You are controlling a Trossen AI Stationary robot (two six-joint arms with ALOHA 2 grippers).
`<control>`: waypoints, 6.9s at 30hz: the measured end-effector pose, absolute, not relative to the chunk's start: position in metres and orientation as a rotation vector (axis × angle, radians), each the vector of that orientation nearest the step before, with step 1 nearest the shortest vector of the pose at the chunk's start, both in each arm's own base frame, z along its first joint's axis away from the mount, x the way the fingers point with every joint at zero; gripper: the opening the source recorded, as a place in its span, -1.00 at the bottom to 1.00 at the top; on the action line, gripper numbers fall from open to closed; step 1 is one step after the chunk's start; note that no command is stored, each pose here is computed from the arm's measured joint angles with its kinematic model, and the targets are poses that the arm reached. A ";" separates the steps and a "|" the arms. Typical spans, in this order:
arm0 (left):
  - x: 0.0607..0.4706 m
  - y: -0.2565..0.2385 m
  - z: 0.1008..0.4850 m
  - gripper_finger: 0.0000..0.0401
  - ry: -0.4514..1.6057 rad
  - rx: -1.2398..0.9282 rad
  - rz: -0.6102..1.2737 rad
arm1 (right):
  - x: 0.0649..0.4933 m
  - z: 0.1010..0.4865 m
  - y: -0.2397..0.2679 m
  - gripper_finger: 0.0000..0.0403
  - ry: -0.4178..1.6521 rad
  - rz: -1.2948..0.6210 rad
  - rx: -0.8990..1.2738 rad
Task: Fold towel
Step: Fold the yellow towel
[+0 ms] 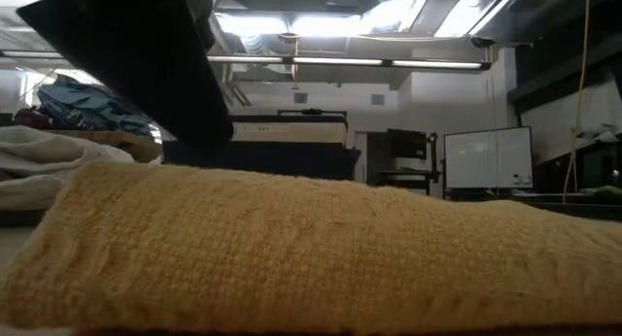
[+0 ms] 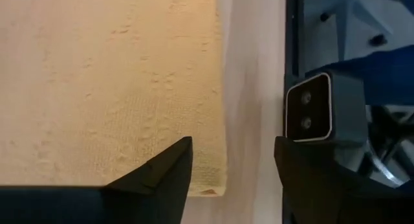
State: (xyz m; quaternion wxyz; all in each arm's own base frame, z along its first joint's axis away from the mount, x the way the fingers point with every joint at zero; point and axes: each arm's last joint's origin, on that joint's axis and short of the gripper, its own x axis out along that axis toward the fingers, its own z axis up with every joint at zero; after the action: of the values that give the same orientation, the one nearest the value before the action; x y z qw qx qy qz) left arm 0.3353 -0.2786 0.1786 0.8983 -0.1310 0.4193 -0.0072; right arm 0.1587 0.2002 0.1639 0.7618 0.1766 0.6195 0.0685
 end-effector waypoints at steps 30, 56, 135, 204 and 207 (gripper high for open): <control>0.339 -0.283 0.131 -0.02 0.928 -0.017 -0.015 | 0.157 0.136 0.211 -0.18 1.354 0.087 0.257; 0.339 -0.282 0.129 -0.07 0.934 -0.029 -0.005 | 0.162 0.147 0.227 -0.18 1.545 0.316 0.478; 0.332 -0.287 0.141 -0.95 0.871 -0.316 0.159 | 0.160 0.140 0.272 -0.96 1.559 0.146 0.495; 0.363 -0.099 0.223 -0.93 0.863 -0.080 0.755 | 0.218 0.205 0.141 -1.00 1.692 -0.596 -0.289; 0.365 -0.091 0.223 -0.90 0.856 -0.106 0.784 | 0.218 0.205 0.141 -0.99 1.686 -0.598 -0.295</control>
State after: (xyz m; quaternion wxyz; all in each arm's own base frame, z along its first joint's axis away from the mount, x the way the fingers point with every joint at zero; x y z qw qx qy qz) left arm 0.3655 -0.0912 0.2228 0.8349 -0.0503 0.4043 0.3701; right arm 0.2177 0.1410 0.2048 0.6164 -0.1281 0.7322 -0.2598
